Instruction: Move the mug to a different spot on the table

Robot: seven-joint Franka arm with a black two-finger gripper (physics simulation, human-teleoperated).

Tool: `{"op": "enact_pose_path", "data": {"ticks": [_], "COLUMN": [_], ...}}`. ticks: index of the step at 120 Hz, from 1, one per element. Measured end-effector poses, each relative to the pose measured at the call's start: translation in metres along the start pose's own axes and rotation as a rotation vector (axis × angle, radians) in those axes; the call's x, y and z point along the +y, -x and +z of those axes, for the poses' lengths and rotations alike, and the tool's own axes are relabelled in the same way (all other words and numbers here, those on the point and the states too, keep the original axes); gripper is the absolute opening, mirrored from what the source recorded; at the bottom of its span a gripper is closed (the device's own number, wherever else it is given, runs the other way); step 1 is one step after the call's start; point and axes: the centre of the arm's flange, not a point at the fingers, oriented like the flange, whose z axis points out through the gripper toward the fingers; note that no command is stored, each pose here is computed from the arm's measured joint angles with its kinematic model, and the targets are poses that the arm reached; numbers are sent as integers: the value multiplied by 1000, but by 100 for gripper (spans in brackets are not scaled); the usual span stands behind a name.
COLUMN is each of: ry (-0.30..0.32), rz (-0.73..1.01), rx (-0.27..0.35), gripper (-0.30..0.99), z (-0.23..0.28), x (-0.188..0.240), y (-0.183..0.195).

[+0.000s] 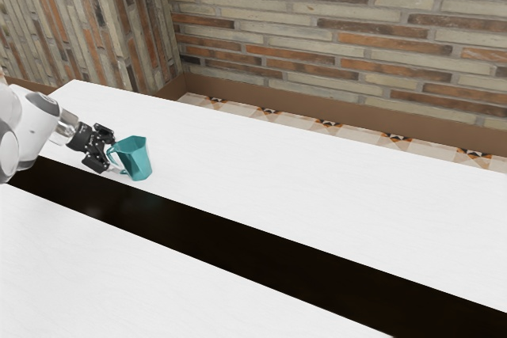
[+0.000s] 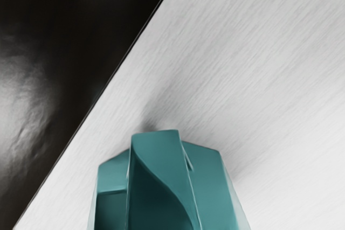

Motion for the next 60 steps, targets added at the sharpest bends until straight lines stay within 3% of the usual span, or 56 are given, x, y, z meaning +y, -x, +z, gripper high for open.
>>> {"op": "enact_pose_path", "data": {"ticks": [12, 60], "ry": [2, -3], "rz": [-1, 37], "rx": [-2, 4], "gripper": [65, 23], "z": [0, 1], "x": [0, 0], "y": [0, 1]}}
